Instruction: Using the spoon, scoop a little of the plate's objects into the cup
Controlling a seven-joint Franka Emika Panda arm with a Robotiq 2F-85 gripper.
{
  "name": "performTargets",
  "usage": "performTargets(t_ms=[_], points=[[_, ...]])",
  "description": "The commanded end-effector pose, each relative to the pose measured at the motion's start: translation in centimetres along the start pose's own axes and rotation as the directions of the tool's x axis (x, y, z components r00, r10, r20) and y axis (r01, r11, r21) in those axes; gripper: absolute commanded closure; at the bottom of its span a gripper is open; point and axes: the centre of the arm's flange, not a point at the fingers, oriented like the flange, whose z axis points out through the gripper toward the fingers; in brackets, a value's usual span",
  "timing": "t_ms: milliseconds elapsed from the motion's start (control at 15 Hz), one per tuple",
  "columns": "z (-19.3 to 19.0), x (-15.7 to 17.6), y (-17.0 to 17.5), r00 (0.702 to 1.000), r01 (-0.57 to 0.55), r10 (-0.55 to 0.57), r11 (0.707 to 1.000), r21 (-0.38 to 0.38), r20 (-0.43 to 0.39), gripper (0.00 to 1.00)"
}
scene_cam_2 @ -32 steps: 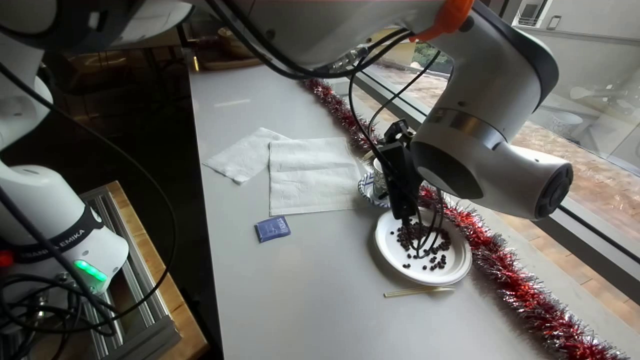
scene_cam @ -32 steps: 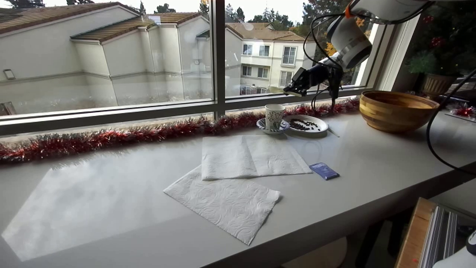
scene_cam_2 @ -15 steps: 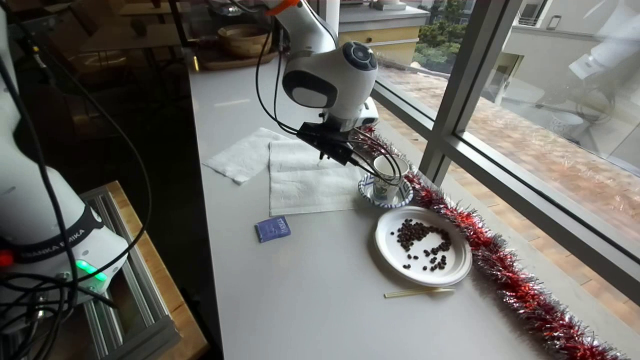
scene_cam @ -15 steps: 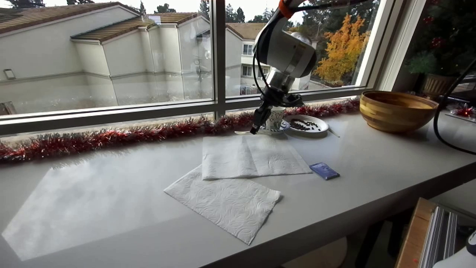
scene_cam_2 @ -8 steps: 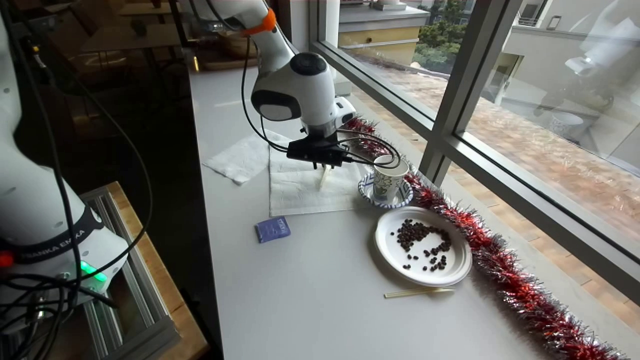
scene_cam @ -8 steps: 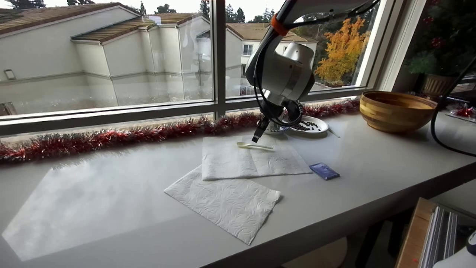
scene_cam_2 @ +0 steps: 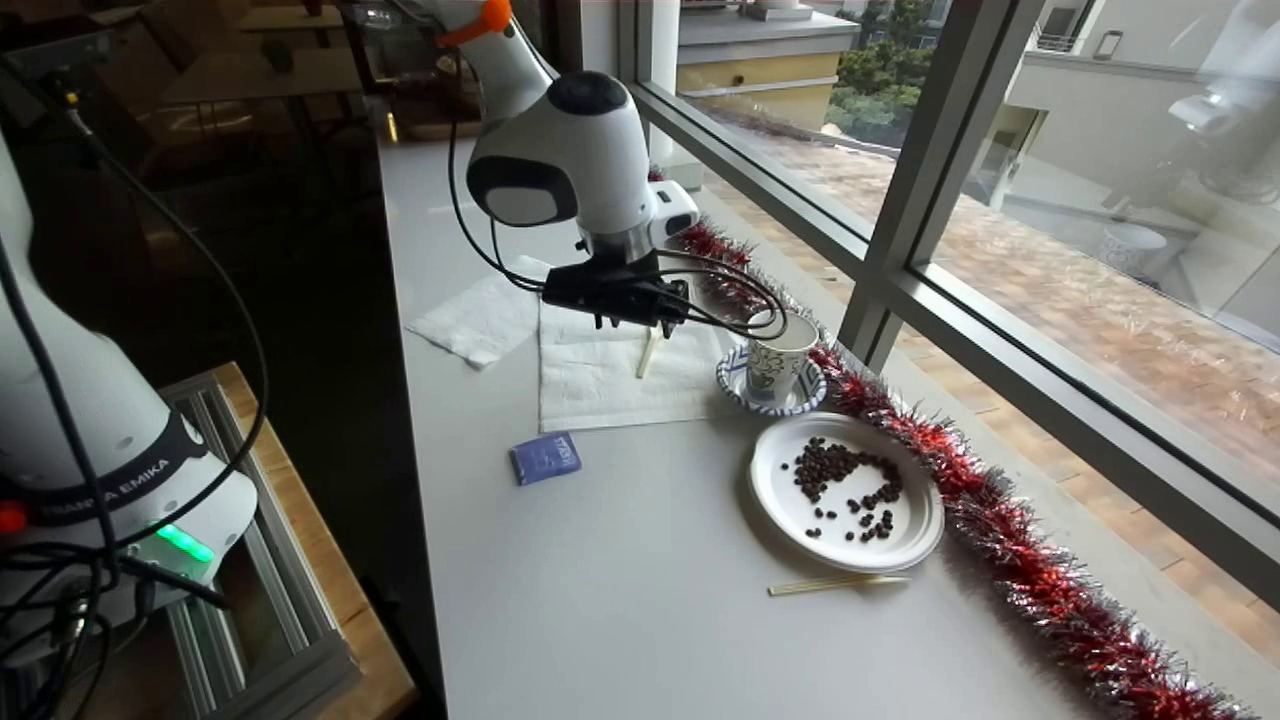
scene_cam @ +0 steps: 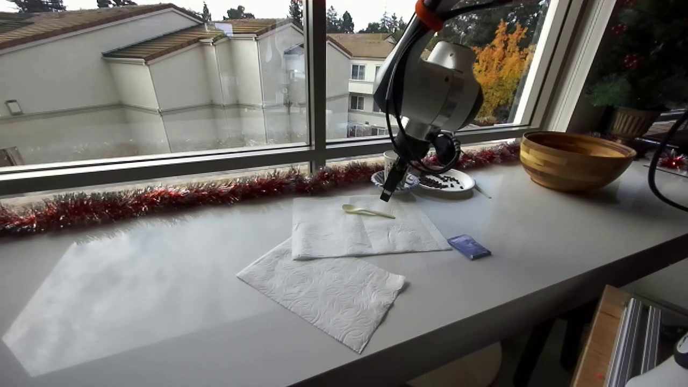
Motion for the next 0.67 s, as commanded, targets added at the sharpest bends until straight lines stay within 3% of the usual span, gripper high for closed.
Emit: performTargets(t_ms=[0, 267, 400, 467, 600], points=[[-8.0, 0.0, -0.3, 0.98, -0.171, 0.168, 0.985, 0.022, 0.109, 0.0], [-11.1, -2.5, 2.2, 0.913, -0.363, 0.361, 0.932, -0.027, 0.192, 0.0], [-10.4, -4.1, 3.8, 0.87, -0.407, 0.399, 0.913, -0.035, 0.29, 0.0], [-7.1, -5.7, 5.0, 0.909, -0.361, 0.359, 0.932, -0.033, 0.213, 0.0], [-7.5, -6.1, 5.5, 0.882, -0.393, 0.391, 0.918, -0.046, 0.262, 0.0]])
